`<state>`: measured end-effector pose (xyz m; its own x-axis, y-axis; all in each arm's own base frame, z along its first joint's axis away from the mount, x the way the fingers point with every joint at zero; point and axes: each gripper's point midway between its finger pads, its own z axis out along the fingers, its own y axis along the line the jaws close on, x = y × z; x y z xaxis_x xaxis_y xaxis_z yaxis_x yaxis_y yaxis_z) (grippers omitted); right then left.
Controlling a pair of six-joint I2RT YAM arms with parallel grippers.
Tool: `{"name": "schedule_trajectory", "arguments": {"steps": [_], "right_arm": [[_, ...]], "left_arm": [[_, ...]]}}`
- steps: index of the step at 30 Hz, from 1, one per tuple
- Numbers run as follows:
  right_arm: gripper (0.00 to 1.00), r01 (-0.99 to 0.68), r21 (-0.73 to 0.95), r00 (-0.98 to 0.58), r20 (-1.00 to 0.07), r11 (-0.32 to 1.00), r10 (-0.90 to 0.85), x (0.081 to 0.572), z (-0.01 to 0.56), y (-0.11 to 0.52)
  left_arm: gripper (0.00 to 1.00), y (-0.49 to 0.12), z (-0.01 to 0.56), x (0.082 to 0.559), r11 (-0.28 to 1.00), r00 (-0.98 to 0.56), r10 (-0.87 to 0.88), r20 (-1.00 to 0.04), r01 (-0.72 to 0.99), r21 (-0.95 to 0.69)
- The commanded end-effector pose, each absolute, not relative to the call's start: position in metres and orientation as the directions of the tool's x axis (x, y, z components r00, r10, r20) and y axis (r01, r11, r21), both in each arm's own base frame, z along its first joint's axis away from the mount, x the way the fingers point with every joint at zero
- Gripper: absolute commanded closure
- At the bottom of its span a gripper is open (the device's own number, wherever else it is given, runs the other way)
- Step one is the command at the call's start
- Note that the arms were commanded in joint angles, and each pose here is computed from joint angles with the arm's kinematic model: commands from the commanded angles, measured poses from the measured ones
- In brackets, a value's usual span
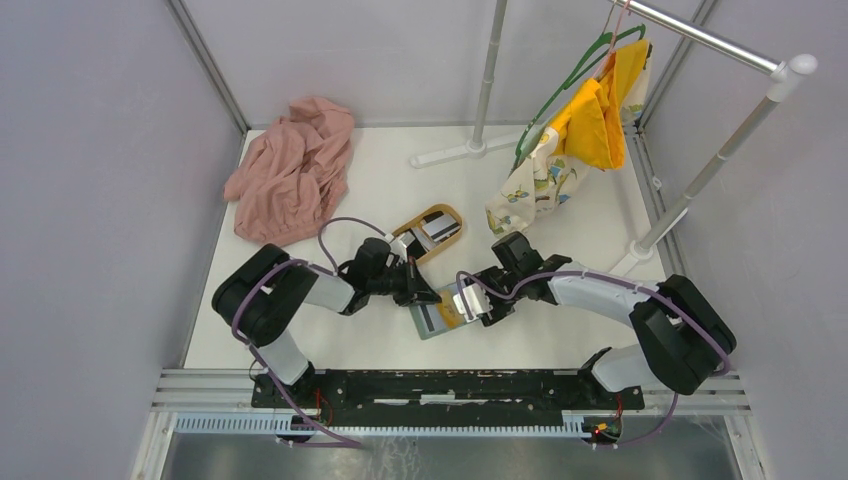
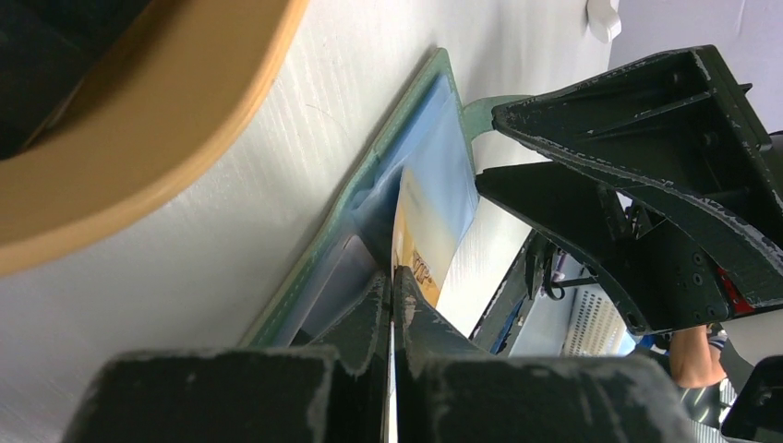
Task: Put the credit cards into the card holder
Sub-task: Insert the credit card into the card slot.
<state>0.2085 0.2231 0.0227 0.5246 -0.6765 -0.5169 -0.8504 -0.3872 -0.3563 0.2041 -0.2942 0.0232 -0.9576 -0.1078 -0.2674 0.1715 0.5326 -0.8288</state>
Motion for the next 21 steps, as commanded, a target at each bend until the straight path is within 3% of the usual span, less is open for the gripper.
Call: {"name": "schedule_trajectory", "arguments": {"steps": [1, 10, 15, 19, 21], "right_arm": [[0.34, -0.866, -0.316, 0.497, -0.466, -0.387, -0.732, 0.211, 0.011, 0.213], [0.29, -0.883, -0.331, 0.466, -0.528, -0.333, -0.710, 0.212, 0.045, 0.225], [0.29, -0.870, -0.339, 0.492, -0.628, -0.357, -0.603, 0.192, 0.072, 0.240], [0.35, -0.861, -0.331, 0.497, -0.712, -0.387, -0.496, 0.172, 0.089, 0.263], [0.47, -0.857, -0.348, 0.505, -0.717, -0.380, -0.481, 0.168, 0.094, 0.281]], "left_arm": [[0.98, -0.294, 0.017, 0.201, 0.557, -0.956, -0.033, -0.293, 0.226, -0.800], [0.97, -0.301, 0.016, 0.216, 0.565, -0.952, -0.046, -0.303, 0.226, -0.794], [0.94, -0.300, 0.013, 0.215, 0.572, -0.954, -0.045, -0.298, 0.220, -0.790], [0.91, -0.300, 0.013, 0.215, 0.572, -0.955, -0.049, -0.294, 0.215, -0.792], [0.87, -0.300, 0.014, 0.216, 0.570, -0.954, -0.050, -0.296, 0.216, -0.793]]}}
